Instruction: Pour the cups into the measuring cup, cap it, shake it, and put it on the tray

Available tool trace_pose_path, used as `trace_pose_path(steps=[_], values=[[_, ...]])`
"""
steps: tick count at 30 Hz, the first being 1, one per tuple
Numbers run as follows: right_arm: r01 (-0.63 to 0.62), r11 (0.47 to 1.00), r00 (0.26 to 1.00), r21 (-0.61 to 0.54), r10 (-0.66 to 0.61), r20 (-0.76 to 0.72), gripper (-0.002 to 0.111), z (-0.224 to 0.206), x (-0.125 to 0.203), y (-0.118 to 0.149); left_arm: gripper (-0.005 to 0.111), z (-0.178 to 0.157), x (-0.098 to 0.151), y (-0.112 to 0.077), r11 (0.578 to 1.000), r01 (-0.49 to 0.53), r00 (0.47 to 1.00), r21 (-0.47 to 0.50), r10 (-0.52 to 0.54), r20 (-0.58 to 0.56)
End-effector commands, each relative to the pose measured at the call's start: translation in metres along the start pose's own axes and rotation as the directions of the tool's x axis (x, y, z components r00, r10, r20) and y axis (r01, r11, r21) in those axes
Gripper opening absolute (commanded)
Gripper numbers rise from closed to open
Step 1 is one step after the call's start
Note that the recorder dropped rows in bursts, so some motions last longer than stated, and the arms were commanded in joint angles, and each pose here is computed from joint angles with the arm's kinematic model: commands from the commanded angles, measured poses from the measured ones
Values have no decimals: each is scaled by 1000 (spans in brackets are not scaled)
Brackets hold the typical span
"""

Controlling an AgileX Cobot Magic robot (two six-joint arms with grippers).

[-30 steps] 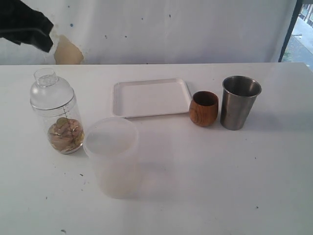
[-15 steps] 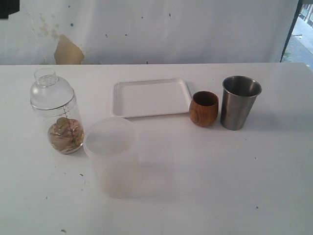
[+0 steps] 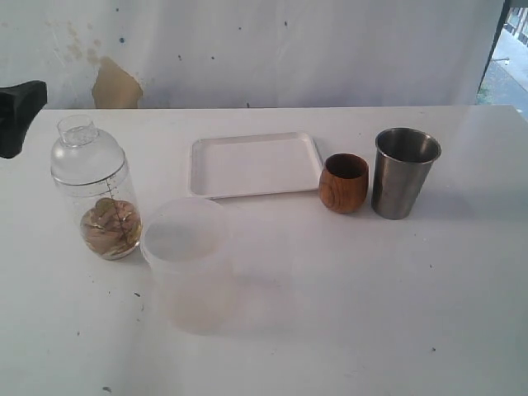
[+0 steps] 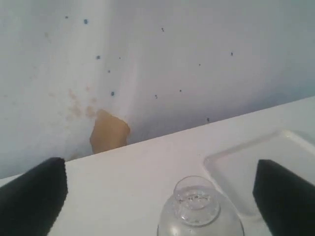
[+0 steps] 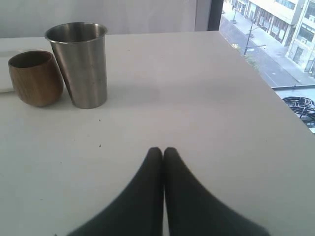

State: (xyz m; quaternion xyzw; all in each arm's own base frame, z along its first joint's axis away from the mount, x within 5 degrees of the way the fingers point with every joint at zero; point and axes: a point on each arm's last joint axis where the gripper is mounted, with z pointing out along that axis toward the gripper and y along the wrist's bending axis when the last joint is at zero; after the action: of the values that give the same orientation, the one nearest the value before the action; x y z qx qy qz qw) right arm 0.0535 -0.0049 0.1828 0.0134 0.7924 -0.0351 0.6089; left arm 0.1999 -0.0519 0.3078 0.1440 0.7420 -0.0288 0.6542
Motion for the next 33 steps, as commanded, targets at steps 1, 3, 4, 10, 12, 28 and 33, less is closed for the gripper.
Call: trace_pose_path(steps=[1,3,4,10,12,28,33], values=[[-3,1000,1000,-5,3,6,0,0,0,0,105,-1,22,-5,977,212,969,5,-210,-132],[-3,1000,1000,-5,3,6,0,0,0,0,105,-9,54,-8,976,214,976,-28,-215,-39],[-3,1000,1000,-5,3,6,0,0,0,0,105,-21,80,-7,958,281,959,-62,-278,48],[-3,1000,1000,-5,3,6,0,0,0,0,105,-42,120,-40,969,64,998,240,-66,0],[-3,1000,1000,-5,3,6,0,0,0,0,105,-32,122,-38,970,117,993,212,-108,-54],[-3,1000,1000,-5,3,6,0,0,0,0,105,39,162,-45,976,122,989,181,-104,-105],[-3,1000,1000,-5,3,6,0,0,0,0,105,76,169,-42,975,198,974,97,-185,-129]])
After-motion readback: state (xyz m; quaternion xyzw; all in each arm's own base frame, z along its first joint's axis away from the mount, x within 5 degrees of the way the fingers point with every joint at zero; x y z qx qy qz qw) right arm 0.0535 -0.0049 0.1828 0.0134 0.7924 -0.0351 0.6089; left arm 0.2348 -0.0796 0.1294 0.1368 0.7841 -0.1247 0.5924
